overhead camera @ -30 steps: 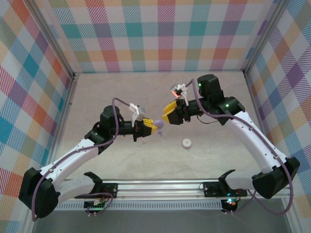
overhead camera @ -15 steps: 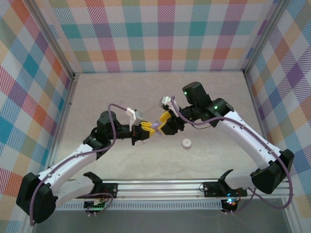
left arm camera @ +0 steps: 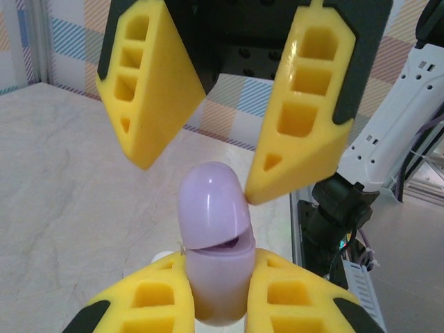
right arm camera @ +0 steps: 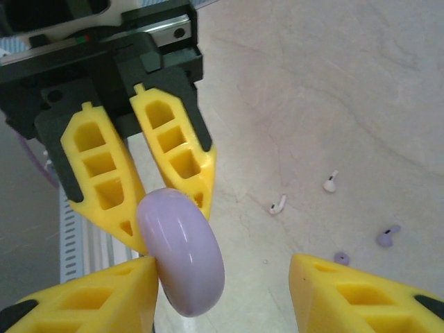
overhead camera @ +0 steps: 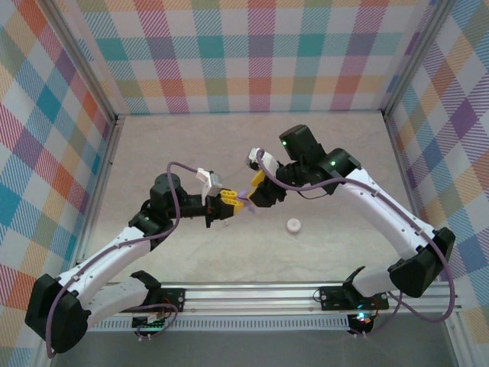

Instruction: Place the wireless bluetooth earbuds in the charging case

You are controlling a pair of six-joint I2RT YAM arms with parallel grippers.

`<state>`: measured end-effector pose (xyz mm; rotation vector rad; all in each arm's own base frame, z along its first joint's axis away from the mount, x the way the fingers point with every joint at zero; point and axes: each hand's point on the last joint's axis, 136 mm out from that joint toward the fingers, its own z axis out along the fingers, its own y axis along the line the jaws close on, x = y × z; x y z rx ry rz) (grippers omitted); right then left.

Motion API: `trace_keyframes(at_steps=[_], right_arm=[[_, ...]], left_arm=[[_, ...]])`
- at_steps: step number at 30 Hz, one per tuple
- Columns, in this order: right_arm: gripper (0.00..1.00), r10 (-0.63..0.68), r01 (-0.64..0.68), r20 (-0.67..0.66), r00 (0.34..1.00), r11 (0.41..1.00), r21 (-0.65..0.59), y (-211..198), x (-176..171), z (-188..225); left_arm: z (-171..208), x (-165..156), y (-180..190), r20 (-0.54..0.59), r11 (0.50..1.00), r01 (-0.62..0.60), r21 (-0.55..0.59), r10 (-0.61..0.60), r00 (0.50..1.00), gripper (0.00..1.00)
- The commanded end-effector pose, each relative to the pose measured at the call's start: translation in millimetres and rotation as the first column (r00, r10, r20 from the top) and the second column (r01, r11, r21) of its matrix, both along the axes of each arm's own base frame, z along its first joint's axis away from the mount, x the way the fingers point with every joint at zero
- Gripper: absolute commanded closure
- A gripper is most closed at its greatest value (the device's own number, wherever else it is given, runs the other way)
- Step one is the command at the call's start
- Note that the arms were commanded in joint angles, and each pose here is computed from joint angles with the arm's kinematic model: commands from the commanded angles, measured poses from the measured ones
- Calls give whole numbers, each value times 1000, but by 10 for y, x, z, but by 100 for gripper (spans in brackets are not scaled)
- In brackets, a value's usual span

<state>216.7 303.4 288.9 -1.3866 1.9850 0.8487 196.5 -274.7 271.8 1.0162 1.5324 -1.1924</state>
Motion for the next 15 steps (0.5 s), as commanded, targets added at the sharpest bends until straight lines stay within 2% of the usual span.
trace_keyframes(at_steps=[1,9,15], right_arm=[[47,-105,107,67,992,994,-35,-32,264,42],[46,-186,187,42,982,981,-41,-66,388,32],[44,-226,223,30,974,971,87,-103,325,344]], left_arm=[[219,-165,-27,75,996,87,-35,-85,994,100],[248,-143,-5,91,997,60,-45,-55,994,100],[184,-68,41,114,999,-7,-38,11,993,100]])
